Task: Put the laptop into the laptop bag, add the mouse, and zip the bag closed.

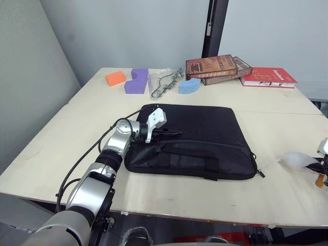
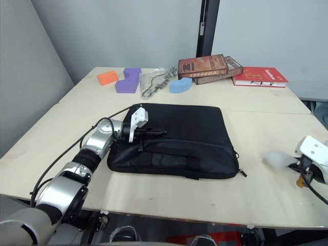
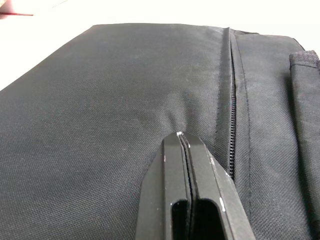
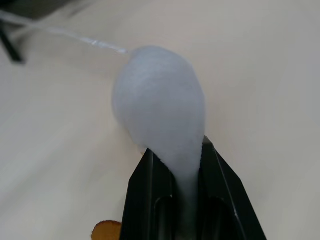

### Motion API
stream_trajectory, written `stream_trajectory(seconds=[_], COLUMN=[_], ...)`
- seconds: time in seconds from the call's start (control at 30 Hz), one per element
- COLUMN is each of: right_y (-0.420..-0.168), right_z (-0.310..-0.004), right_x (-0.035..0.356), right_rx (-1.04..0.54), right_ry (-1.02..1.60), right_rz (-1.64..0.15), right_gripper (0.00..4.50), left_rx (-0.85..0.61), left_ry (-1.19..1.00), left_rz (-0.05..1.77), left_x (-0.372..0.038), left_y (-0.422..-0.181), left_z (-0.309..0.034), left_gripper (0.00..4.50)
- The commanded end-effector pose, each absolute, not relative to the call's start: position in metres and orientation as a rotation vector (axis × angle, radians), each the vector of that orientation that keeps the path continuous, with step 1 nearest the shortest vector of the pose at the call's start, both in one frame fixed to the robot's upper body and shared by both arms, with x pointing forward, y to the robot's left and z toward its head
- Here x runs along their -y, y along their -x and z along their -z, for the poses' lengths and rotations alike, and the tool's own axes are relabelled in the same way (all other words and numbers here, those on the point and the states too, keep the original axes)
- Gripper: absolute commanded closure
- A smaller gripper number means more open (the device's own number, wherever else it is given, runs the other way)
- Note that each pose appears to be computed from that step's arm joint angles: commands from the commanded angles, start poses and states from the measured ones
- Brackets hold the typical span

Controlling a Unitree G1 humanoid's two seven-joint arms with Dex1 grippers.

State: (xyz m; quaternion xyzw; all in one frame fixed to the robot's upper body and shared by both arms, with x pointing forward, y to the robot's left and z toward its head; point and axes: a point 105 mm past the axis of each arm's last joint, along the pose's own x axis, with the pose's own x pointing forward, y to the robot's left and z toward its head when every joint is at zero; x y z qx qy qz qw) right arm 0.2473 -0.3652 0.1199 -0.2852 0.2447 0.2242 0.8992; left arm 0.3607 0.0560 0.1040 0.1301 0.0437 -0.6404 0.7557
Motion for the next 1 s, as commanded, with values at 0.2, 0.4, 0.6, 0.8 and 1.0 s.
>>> stream_trajectory(seconds=[0.2,0.4,0.6,0.8,1.0], right_y=[-0.286,-0.304,-0.316,-0.311,-0.297], right_z=[-0.12,-0.121,-0.124,-0.111,-0.109], right_x=[0.367,0.357,0.348,0.331,0.326], right_rx=[-0.405,-0.344,-0.272,-0.306,-0.327], right_ry=[0.652,0.635,0.552,0.481,0.476], right_rz=[-0.317,-0.301,-0.265,-0.336,-0.406], right_gripper=[4.48,4.48,4.48,4.48,3.3], left_rx=[-0.422,-0.434,-0.436,-0.43,-0.435], left_ry=[-0.343,-0.332,-0.344,-0.333,-0.335], left_rz=[1.483,1.481,1.478,1.479,1.48], left_x=[-0.071,-0.076,-0.077,-0.075,-0.077], left_y=[-0.331,-0.328,-0.328,-0.327,-0.326], left_z=[-0.037,-0.035,-0.034,-0.035,-0.035], left_gripper=[4.5,4.5,4.5,4.5,4.5])
